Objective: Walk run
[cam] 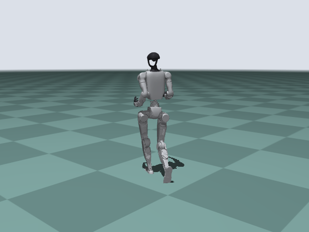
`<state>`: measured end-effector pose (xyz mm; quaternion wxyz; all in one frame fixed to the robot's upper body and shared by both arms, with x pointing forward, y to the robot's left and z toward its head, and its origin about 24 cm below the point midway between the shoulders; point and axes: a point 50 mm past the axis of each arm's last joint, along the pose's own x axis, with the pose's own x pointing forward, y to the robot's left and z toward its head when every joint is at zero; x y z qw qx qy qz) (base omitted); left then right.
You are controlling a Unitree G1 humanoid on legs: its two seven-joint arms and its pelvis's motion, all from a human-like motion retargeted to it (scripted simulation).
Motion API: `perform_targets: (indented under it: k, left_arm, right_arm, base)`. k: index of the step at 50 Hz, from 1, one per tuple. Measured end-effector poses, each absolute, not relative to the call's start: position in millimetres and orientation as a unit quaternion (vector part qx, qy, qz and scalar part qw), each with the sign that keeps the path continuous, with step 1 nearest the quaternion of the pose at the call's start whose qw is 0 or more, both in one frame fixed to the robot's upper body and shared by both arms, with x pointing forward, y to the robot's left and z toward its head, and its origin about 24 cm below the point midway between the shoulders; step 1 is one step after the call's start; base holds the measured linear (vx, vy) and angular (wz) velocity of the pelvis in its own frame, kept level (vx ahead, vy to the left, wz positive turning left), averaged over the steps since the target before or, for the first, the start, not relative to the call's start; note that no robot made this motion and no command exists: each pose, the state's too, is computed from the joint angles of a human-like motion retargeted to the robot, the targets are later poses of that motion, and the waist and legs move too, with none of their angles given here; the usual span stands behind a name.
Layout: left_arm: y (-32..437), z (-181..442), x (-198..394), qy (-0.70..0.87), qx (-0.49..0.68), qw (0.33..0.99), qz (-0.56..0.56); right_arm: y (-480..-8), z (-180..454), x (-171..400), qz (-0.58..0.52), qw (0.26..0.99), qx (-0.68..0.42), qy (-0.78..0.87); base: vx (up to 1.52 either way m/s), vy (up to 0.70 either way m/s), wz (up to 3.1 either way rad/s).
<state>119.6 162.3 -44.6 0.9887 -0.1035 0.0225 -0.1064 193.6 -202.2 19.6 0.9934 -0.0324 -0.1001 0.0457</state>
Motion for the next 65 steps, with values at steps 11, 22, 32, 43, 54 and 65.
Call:
perform_targets:
  k: [11, 22, 32, 43, 54, 65]
  left_arm:
    - [139.1, 50.8, 233.4, -0.226, -0.200, 0.944, -0.133]
    - [170.0, 36.9, 204.1, -0.180, -0.059, 0.968, -0.167]
    - [167.9, -66.7, 87.3, 0.085, -0.175, 0.977, -0.089]
    - [194.1, -59.8, 96.5, 0.082, -0.112, 0.986, -0.093]
    - [132.4, -4.1, 209.8, -0.094, -0.206, 0.958, -0.175]
    - [163.0, 18.3, 211.1, -0.125, -0.052, 0.970, -0.204]
  right_arm:
    - [-188.6, -55.0, 110.5, 0.033, 0.994, 0.026, 0.102]
    - [-181.6, -46.2, 133.0, 0.028, 0.997, 0.029, 0.069]
    - [-171.1, 23.5, 225.8, 0.057, 0.987, 0.081, -0.127]
    - [-172.6, 75.0, 244.0, 0.215, 0.953, -0.025, -0.211]
    - [-191.5, -23.0, 176.8, 0.165, 0.986, 0.021, 0.006]
    - [-167.6, -45.5, 134.9, 0.165, 0.982, 0.054, 0.077]
  base:
    - [1.02, -0.37, 0.21]
    - [1.17, -0.54, 0.04]
    - [0.95, -0.23, -0.01]
    - [0.99, -0.50, 0.13]
    - [0.76, 0.11, 1.64]
    - [0.63, -0.32, 2.45]
